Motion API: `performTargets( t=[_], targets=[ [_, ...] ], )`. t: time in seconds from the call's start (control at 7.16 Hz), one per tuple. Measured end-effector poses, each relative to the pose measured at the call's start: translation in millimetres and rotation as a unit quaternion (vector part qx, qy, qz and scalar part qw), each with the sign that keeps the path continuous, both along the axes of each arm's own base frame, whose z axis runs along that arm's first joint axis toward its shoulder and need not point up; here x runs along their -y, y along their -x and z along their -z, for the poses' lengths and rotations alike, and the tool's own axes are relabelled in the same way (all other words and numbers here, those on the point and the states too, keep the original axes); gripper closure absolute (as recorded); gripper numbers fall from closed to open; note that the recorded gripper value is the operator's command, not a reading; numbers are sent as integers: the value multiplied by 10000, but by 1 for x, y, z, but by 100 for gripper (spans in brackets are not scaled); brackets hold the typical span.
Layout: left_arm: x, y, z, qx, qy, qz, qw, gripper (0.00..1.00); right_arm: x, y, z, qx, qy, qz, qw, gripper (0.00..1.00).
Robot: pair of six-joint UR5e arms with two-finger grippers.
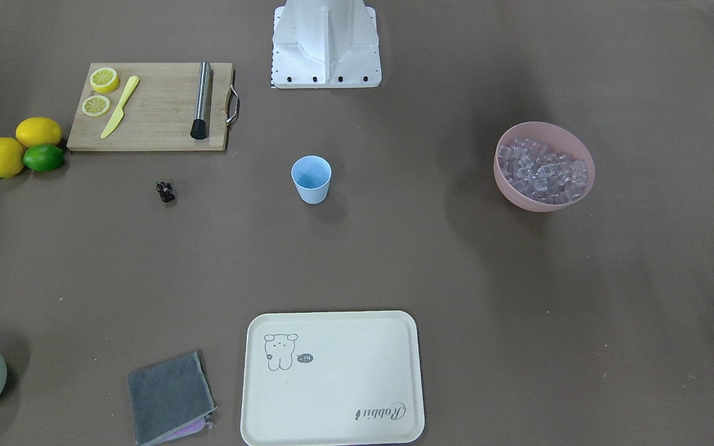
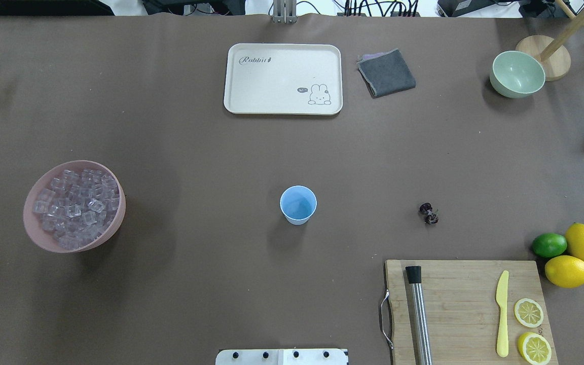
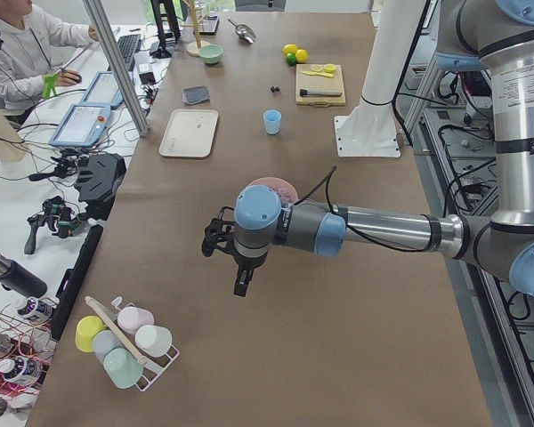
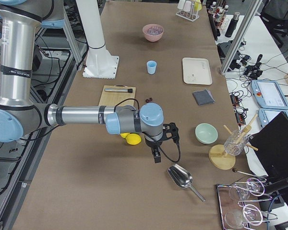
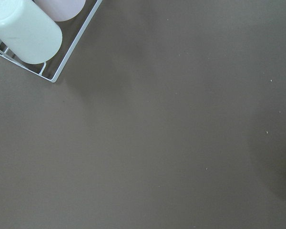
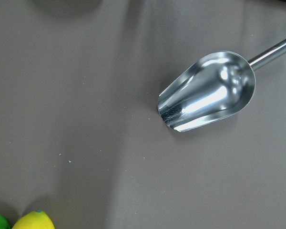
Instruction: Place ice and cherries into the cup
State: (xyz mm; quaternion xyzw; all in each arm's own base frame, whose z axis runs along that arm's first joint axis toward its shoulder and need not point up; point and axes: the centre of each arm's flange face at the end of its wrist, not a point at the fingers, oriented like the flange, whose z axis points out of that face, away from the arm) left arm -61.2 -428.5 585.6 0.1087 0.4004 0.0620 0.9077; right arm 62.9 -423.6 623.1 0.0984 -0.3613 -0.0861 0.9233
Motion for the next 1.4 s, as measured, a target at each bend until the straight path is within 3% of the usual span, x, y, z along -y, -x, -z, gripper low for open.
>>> performTargets(
  t=[0.28,0.56,0.84,1.4],
  targets=[
    [-1,-1,-3,-11,21,-18,10000,2,-16,-1,-6,-36,-253,-10,9997,0],
    [-4,-2,-1,-63,34,-10,10000,2,-16,-2,-8,-143,-278,-31,9995,0],
    [-3,-11,30,-129,-61,121,9998,2,-18,-1,-11,-99,-232,-23,9997,0],
    [-3,-121,115,-170,-15,-156,9997,7,-16,11,-17,-29,-126,80,9999,0]
  ],
)
